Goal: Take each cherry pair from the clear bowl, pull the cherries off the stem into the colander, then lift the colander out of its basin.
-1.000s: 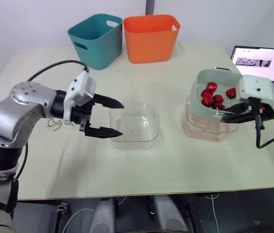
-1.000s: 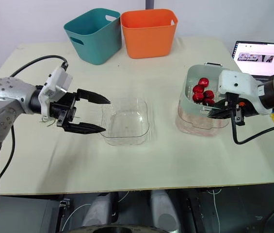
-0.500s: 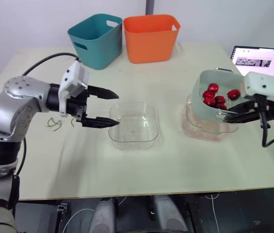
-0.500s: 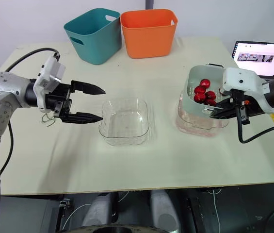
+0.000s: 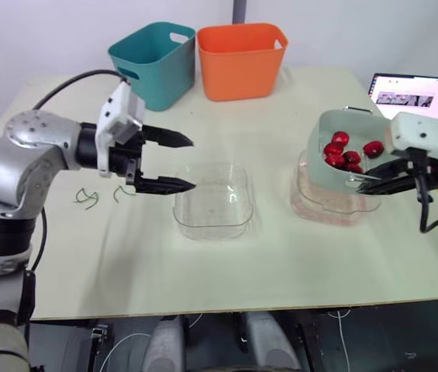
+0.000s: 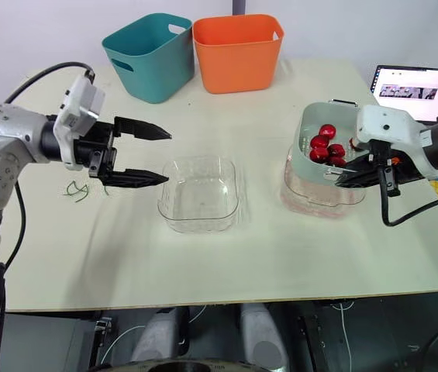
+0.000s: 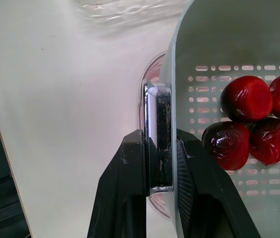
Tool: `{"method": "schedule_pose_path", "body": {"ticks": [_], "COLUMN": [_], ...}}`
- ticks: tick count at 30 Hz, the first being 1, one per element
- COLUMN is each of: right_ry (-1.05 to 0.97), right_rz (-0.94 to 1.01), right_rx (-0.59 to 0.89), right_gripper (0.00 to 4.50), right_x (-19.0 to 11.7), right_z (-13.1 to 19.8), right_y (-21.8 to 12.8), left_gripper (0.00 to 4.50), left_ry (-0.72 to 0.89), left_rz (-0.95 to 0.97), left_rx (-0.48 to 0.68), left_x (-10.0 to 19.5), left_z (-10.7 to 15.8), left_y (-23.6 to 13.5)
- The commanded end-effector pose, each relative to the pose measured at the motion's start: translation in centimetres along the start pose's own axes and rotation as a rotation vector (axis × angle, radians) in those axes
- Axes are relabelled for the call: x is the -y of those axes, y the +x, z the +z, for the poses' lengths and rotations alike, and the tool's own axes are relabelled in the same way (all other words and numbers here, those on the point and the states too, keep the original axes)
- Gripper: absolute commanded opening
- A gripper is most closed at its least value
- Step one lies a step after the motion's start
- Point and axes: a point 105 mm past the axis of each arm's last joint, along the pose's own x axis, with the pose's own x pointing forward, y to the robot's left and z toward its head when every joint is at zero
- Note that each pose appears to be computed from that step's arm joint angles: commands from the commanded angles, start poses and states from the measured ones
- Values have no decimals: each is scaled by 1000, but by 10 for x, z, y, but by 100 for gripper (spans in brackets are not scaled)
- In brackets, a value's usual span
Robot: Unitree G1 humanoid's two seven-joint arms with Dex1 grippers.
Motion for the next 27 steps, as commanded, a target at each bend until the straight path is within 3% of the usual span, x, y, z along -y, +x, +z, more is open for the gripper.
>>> {"method": "schedule_pose_path", "body": {"ticks": [1, 17, 27], "right_ry": [-41, -120, -250], "right_rz": [-44, -51, -44], "right_rx": [9, 77, 182], "right_gripper": [43, 43, 43], "right_x": [7, 31, 81], "right_z": [8, 32, 90], "right_y": [-9, 3, 63], "left_gripper": [450, 450, 450], "left_ry": [47, 15, -2], "left_rz": [44, 205, 246], "left_rx": [6, -17, -32], "left_x": [-6, -28, -39], "left_z": [6, -17, -24], "left_y": [-11, -43, -56]}}
